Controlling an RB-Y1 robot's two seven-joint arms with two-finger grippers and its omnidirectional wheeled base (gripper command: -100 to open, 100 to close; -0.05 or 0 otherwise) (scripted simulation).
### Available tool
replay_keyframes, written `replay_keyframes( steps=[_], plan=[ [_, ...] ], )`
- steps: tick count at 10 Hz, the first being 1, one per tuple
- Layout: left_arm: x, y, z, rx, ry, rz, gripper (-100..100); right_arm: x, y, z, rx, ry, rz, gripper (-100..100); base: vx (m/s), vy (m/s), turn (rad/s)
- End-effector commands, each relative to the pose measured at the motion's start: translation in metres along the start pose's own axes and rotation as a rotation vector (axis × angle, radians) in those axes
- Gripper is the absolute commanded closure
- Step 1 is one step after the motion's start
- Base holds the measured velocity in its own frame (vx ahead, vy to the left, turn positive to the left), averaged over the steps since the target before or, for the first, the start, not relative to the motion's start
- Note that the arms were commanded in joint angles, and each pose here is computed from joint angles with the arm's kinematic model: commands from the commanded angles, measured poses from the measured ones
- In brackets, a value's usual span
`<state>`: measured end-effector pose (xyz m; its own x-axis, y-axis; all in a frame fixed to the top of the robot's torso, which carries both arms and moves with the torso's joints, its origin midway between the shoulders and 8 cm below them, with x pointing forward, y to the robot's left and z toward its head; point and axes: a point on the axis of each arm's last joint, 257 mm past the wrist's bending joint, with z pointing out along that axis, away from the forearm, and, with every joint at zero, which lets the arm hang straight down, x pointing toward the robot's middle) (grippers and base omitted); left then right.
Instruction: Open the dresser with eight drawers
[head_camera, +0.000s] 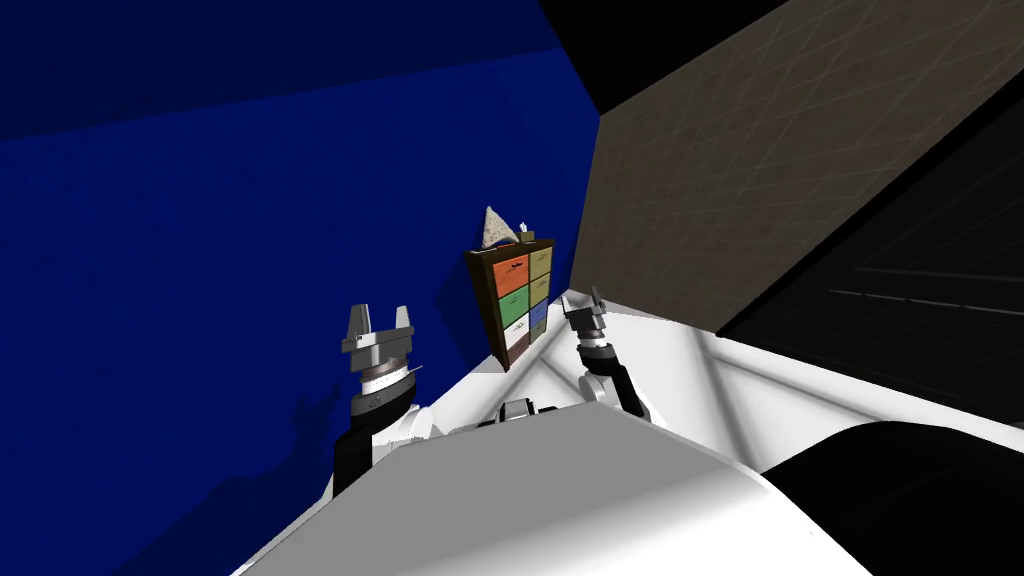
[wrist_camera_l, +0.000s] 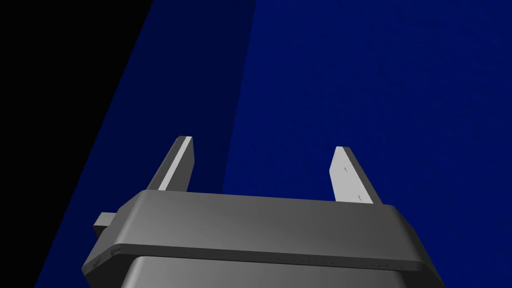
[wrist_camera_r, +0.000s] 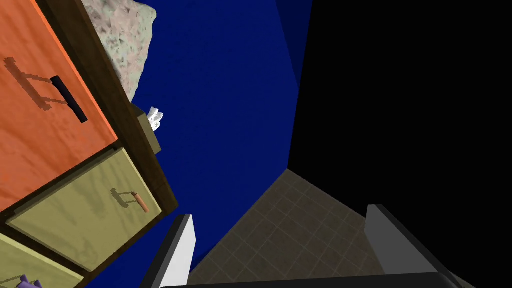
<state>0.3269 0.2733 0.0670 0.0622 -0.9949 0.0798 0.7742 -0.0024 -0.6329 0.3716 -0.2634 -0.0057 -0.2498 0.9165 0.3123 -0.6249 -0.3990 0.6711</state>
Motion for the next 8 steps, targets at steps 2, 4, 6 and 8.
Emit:
replay_keyframes(
  steps=[2,4,6,8],
  plan=[
    [0.0,0.0,0.0,0.0,0.0,0.0,0,-0.006,-0.009,0.0,0.006,-0.006,0.112,-100,0.032,-0.047,0.124],
    [0.0,0.0,0.0,0.0,0.0,0.0,0,-0.01,-0.016,0.0,0.009,-0.012,0.18,-100,0.026,-0.052,0.131],
    [0.0,0.0,0.0,0.0,0.0,0.0,0,-0.014,-0.023,0.0,0.012,-0.02,0.251,-100,0.031,-0.058,0.158],
    [0.0,0.0,0.0,0.0,0.0,0.0,0,-0.018,-0.03,-0.001,0.015,-0.03,0.324,-100,0.032,-0.063,0.138]
  ],
)
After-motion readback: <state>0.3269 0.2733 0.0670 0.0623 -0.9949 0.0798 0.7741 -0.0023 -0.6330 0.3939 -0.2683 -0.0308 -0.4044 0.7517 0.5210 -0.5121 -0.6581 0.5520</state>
